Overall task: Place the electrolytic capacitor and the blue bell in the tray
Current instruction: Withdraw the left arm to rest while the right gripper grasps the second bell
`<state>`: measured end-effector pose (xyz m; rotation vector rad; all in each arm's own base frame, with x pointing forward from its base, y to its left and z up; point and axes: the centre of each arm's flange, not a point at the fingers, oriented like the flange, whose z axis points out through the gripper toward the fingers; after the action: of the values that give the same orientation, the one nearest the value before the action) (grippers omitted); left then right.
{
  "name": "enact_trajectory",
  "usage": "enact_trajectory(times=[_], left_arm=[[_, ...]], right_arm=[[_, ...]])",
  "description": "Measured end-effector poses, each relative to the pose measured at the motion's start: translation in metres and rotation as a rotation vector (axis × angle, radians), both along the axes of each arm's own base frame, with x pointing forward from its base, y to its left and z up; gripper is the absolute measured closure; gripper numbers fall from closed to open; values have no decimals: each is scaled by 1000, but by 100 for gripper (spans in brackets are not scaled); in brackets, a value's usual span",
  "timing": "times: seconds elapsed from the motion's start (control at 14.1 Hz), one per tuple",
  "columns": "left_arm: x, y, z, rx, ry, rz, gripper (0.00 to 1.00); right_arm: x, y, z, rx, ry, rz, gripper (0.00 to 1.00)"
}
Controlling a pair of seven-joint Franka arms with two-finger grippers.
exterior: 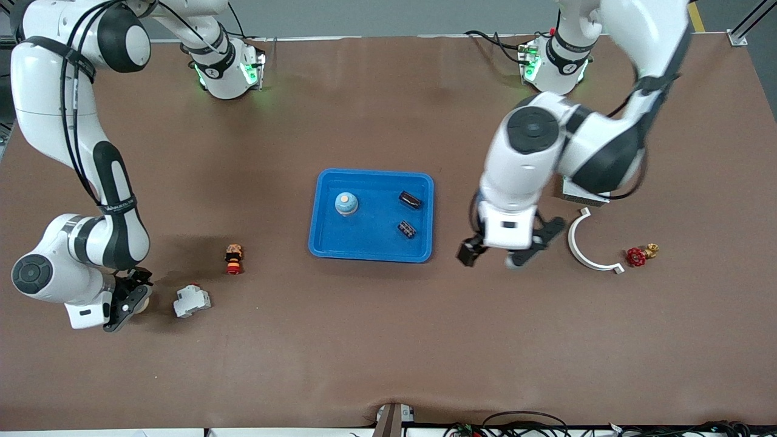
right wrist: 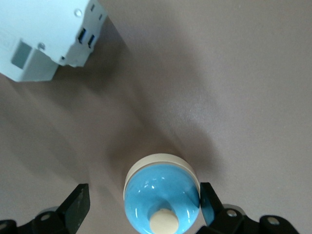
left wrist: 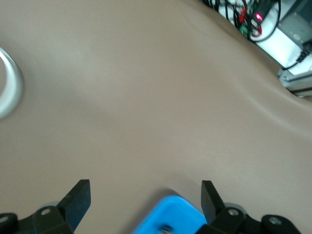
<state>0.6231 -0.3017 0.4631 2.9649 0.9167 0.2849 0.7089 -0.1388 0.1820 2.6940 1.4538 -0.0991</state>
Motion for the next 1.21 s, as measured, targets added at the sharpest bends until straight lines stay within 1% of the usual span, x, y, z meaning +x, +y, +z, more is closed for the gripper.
enact_trajectory(times=[0.21, 0.43, 0.5, 0.57, 0.64, 0.78, 0.92, 0.99, 1.14, 1.21], left_arm=[[8, 79, 40, 90, 49, -147, 0], [4, 142, 79, 128, 83, -262, 0], [3, 161, 91, 135, 84, -290, 0], [1, 180, 101, 143, 84, -314, 0], [-1, 197, 110, 154, 87, -340, 0], [-2, 227, 124, 170, 82, -395, 0], [-6, 243, 132, 179, 94, -420, 0], [-9, 244, 135, 182, 103, -422, 0], [-14, 245, 142, 185, 119, -416, 0], [-16, 246, 144, 188, 128, -419, 0]], right_arm=[[-3, -7, -6, 1, 9, 5, 0], [-2, -8, -6, 2, 8, 10, 0], [-1, -8, -5, 2, 2, 12, 7], [0, -7, -3, 2, -2, 13, 20], [1, -7, -2, 2, -2, 14, 31], [2, -6, 2, 4, 3, 13, 35], [2, -6, 3, 7, 5, 11, 35], [2, -5, 3, 13, 13, 8, 35], [-1, 6, 7, 41, 76, -22, 35], [-1, 17, 14, 46, 107, -56, 35]])
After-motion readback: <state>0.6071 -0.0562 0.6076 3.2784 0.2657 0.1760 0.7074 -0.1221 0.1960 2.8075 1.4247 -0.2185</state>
